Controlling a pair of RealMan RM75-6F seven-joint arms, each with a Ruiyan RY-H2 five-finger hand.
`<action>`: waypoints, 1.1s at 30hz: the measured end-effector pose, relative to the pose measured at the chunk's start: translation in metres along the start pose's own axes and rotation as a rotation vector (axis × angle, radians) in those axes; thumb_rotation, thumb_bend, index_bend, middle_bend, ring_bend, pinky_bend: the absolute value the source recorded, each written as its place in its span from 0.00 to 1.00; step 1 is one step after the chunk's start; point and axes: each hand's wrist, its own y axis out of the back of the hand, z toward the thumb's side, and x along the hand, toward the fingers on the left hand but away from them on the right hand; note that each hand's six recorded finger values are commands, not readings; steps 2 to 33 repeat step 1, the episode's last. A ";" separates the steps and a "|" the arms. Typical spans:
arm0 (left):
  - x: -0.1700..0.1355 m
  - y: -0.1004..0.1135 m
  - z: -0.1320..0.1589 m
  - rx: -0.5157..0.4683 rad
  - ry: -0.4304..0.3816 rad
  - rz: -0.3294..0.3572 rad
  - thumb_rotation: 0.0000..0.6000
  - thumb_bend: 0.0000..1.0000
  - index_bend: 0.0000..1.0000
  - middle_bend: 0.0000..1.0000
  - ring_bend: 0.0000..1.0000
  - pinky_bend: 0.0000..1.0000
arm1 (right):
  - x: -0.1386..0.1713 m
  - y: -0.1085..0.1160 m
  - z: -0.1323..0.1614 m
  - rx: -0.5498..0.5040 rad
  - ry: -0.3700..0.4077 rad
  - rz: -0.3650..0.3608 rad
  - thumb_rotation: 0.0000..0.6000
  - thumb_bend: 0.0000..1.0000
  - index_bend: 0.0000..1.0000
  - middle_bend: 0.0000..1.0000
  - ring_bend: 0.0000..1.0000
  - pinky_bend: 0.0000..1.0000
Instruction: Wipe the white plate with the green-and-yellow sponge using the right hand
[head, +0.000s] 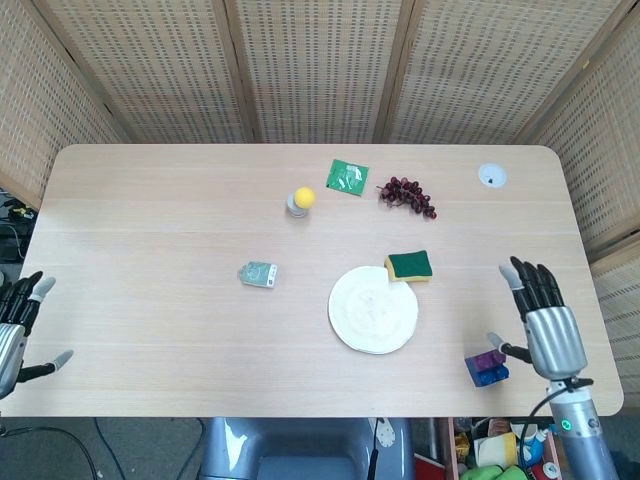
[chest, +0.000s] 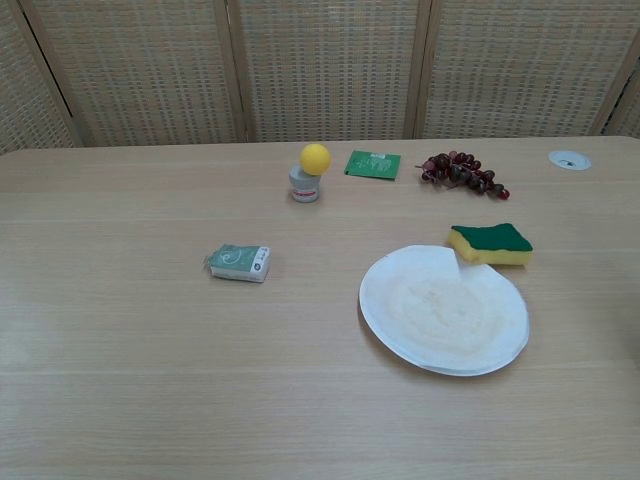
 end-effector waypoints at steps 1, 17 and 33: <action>-0.001 0.000 0.001 -0.001 -0.004 0.002 1.00 0.00 0.00 0.00 0.00 0.00 | 0.006 0.001 -0.001 0.000 -0.009 -0.009 1.00 0.00 0.00 0.00 0.00 0.00; -0.001 0.000 0.001 -0.001 -0.004 0.002 1.00 0.00 0.00 0.00 0.00 0.00 | 0.006 0.001 -0.001 0.000 -0.009 -0.009 1.00 0.00 0.00 0.00 0.00 0.00; -0.001 0.000 0.001 -0.001 -0.004 0.002 1.00 0.00 0.00 0.00 0.00 0.00 | 0.006 0.001 -0.001 0.000 -0.009 -0.009 1.00 0.00 0.00 0.00 0.00 0.00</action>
